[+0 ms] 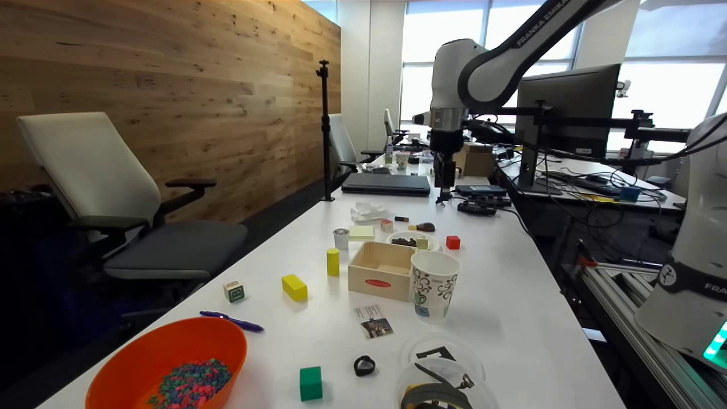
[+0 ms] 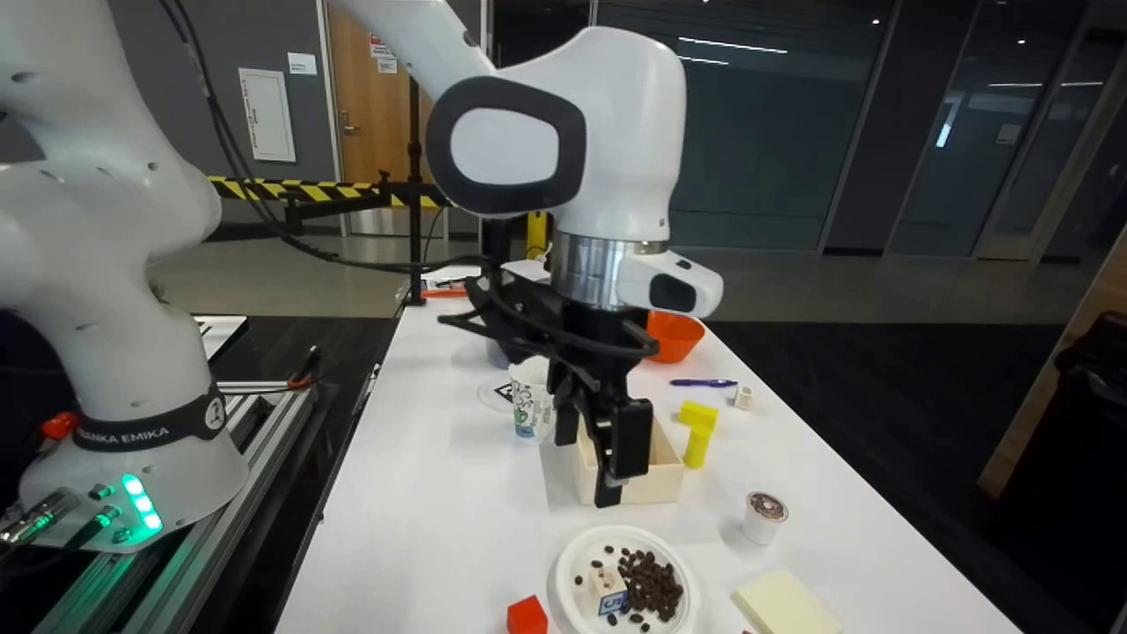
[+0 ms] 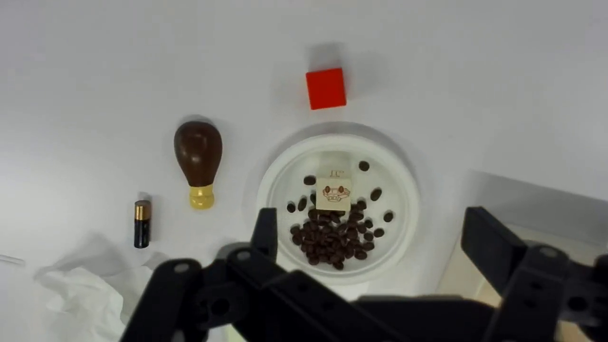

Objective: Pick up the cube from the plate and put it on top of the bottle

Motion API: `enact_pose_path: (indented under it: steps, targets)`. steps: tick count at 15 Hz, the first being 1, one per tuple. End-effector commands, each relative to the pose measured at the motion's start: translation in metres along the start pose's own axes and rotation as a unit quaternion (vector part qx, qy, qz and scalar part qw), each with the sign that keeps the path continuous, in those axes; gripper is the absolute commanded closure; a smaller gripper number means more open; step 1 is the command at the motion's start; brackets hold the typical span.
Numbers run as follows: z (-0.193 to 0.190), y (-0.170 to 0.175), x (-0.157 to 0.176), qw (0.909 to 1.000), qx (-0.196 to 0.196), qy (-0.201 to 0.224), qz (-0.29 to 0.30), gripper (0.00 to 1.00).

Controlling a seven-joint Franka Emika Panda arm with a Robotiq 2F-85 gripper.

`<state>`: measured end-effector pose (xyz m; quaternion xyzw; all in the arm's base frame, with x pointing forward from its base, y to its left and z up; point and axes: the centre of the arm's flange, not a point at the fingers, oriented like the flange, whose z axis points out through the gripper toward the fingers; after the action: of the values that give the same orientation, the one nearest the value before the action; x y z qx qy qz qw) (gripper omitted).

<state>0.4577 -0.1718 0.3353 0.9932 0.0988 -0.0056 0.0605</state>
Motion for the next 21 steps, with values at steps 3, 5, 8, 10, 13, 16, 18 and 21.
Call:
enact_pose_path:
  steps: [3, 5, 8, 10, 13, 16, 18, 21]
  targets:
    - [0.027, 0.036, 0.041, 0.9994, 0.033, 0.008, -0.01, 0.0]
    - [0.024, 0.021, 0.03, 0.9995, 0.03, 0.006, -0.001, 0.0]
    - [0.03, 0.03, 0.036, 0.9991, 0.04, 0.017, 0.003, 0.0]
    - [0.03, 0.03, 0.036, 0.999, 0.04, 0.018, 0.003, 0.0]
    - [0.05, 0.025, 0.043, 0.9992, 0.038, -0.011, -0.008, 0.0]
    - [0.07, 0.017, 0.047, 0.9993, 0.031, -0.022, 0.0, 0.0]
    - [0.079, 0.016, 0.048, 0.9995, 0.022, -0.013, 0.017, 0.0]
    - [0.089, 0.018, 0.052, 0.9993, 0.008, 0.005, 0.037, 0.0]
